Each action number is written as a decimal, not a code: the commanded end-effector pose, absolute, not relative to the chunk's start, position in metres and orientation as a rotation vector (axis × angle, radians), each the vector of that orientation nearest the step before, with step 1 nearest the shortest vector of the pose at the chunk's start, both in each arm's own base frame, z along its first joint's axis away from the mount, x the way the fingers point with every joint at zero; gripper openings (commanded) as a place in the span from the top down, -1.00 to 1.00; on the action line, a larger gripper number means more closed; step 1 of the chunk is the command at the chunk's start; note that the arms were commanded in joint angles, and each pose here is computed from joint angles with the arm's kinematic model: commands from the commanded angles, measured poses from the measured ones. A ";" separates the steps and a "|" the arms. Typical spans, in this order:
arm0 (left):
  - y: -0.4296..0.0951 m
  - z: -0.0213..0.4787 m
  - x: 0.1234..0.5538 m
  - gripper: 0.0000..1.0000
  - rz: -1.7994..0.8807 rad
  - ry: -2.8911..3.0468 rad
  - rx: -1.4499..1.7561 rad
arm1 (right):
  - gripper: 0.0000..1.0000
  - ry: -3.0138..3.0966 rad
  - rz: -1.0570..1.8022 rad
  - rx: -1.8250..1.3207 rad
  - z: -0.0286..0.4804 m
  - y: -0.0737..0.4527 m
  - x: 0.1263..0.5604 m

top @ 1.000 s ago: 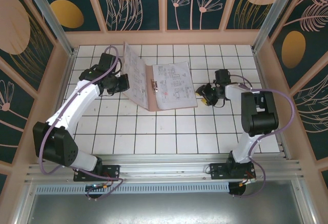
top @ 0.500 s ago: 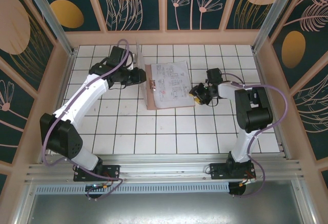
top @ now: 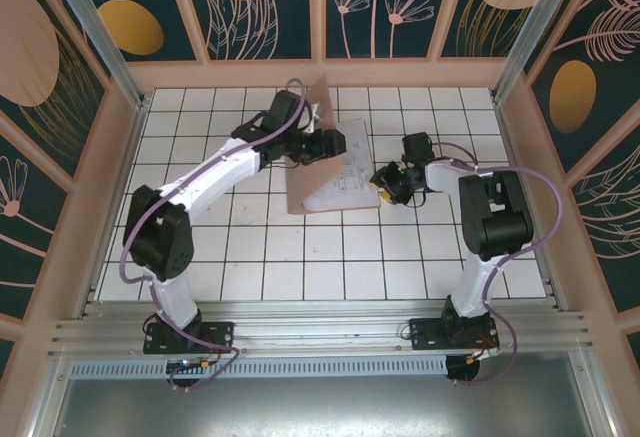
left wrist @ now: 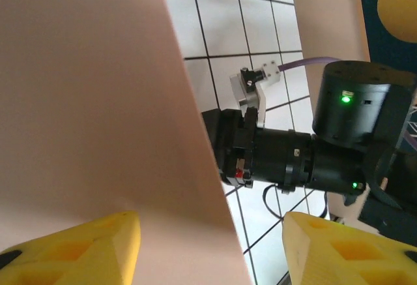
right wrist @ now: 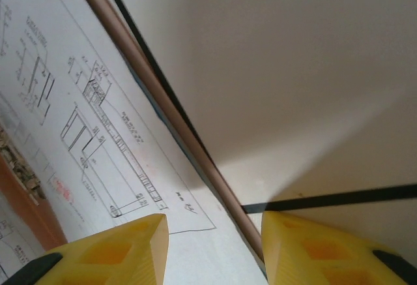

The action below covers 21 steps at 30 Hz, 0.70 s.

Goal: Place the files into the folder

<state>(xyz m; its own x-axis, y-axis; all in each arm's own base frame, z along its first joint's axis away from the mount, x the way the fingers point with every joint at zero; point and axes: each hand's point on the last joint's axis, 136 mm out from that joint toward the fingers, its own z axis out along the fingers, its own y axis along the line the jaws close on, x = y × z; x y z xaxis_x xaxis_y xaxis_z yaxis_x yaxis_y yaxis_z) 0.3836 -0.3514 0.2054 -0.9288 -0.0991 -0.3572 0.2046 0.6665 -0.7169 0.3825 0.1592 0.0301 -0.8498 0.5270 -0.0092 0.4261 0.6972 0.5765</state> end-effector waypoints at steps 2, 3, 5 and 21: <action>-0.391 0.200 0.388 -0.22 -1.301 2.482 0.089 | 0.14 2.588 0.650 0.787 0.077 0.127 0.386; -0.397 0.194 0.389 -0.22 -1.313 2.489 0.089 | 0.14 2.553 0.620 0.787 0.087 0.121 0.385; -0.406 0.178 0.388 -0.22 -1.321 2.514 0.084 | 0.14 2.499 0.577 0.784 0.103 0.111 0.381; -0.388 0.164 0.396 -0.98 -1.173 2.505 -0.054 | -0.98 2.368 0.615 0.664 0.150 0.101 0.364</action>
